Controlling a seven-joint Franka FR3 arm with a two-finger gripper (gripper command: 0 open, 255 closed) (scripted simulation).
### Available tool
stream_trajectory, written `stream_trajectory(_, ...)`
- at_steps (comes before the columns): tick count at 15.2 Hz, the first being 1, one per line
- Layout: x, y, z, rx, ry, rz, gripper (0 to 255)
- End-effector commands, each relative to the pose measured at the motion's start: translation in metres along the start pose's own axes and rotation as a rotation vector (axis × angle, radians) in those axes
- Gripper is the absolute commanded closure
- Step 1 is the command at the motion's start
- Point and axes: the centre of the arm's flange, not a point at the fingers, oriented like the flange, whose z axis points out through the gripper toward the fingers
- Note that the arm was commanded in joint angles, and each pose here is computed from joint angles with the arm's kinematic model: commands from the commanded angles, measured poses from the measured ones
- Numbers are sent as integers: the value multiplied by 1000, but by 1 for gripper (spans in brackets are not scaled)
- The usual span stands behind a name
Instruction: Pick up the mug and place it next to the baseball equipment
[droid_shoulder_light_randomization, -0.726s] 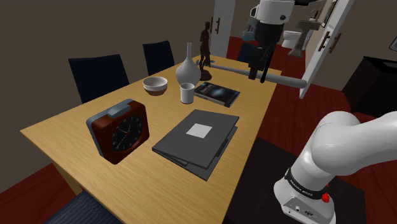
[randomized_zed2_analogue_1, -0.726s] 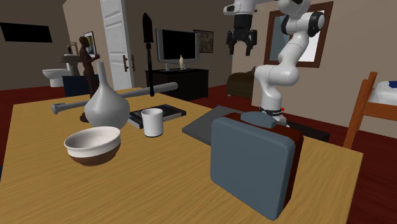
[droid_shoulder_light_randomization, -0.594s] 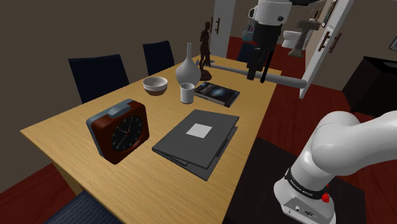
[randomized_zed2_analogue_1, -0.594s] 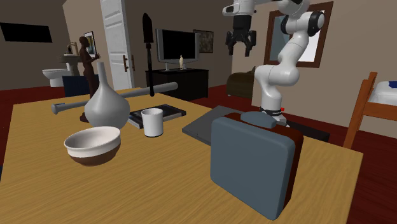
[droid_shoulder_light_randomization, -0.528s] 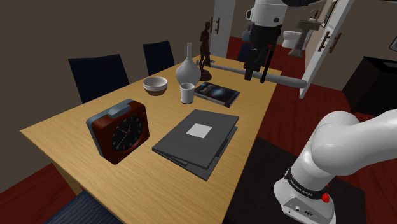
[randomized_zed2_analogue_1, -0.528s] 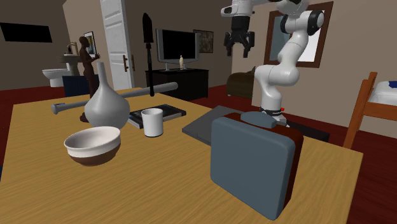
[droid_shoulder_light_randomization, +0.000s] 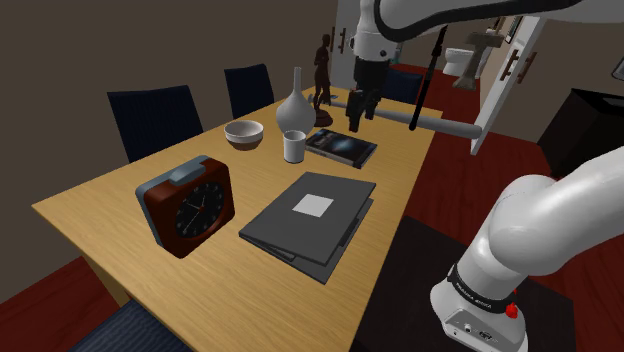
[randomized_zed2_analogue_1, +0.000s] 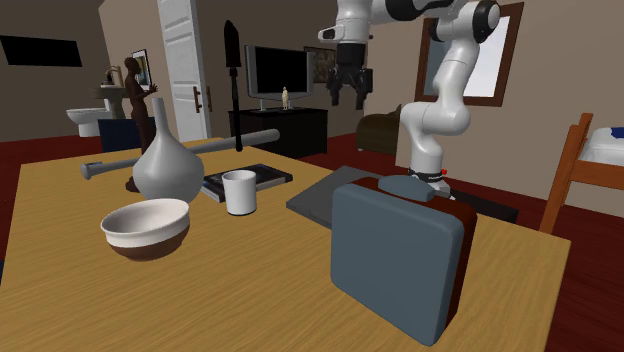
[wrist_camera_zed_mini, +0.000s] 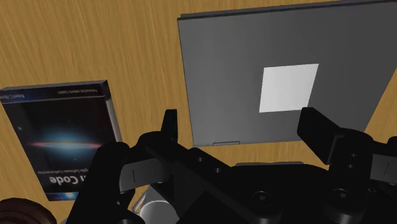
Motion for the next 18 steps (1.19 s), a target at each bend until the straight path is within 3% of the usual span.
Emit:
stream_trajectory(1,24,6,13,-1,1,-1,0)
stream_trajectory(18,218,40,122,-10,-1,-10,0)
